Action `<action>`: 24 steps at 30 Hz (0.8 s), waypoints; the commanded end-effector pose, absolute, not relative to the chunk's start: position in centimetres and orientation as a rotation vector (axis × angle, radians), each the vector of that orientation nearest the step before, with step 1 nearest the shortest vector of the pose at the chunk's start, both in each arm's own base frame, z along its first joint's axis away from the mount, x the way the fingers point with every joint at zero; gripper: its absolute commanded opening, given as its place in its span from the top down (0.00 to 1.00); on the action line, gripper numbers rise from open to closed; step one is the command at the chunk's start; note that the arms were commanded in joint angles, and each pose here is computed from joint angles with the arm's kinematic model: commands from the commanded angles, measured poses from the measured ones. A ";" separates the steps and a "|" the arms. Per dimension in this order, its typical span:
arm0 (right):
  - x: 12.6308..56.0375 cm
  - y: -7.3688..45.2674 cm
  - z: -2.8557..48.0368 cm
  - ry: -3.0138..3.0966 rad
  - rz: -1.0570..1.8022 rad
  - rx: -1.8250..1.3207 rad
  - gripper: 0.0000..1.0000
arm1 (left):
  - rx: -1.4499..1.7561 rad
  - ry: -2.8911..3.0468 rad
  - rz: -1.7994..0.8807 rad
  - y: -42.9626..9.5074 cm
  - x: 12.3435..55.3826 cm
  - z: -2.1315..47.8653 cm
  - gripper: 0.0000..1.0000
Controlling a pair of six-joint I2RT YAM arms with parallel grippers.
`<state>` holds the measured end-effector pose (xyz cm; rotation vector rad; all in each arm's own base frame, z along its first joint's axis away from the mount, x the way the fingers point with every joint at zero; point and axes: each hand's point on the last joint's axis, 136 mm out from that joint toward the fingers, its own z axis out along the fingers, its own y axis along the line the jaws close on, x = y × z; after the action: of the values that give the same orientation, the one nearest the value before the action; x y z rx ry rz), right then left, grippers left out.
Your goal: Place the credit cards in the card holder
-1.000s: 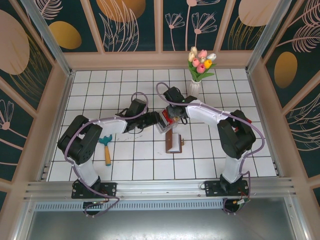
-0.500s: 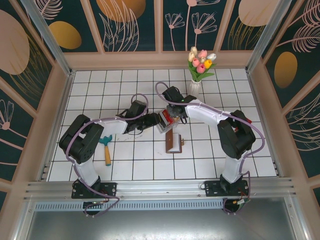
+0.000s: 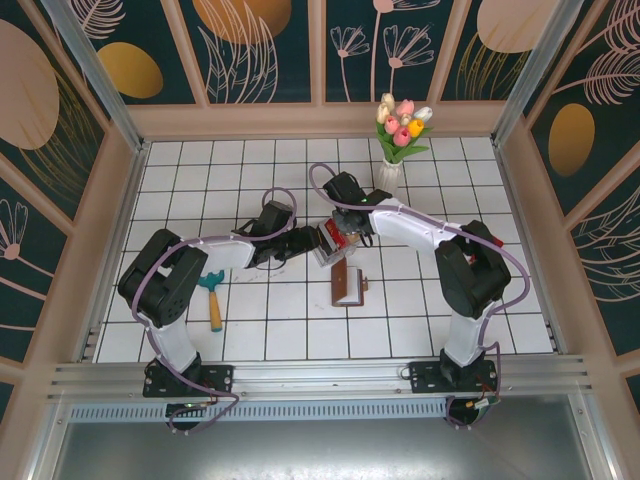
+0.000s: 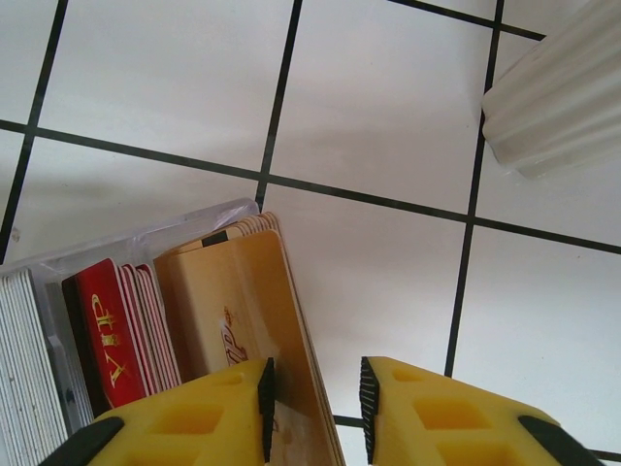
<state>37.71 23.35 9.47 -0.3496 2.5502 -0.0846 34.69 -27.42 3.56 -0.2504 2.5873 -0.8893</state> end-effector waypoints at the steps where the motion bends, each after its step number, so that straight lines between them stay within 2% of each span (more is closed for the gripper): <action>1: 38.0 22.8 11.4 2.520 -0.126 -0.341 0.68 | -0.255 2.627 -0.853 -27.0 34.2 2.2 0.34; 18: 38.1 23.2 12.5 2.497 -0.147 -0.355 0.80 | -0.250 2.632 -0.845 -26.9 34.3 2.1 0.33; 24: 37.2 24.6 14.6 2.495 -0.035 -0.357 0.84 | -0.234 2.618 -0.846 -26.9 34.4 2.8 0.32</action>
<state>37.82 24.05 11.44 -0.3593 2.5237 -0.0962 34.67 -27.41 3.51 -0.2490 2.5890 -0.8876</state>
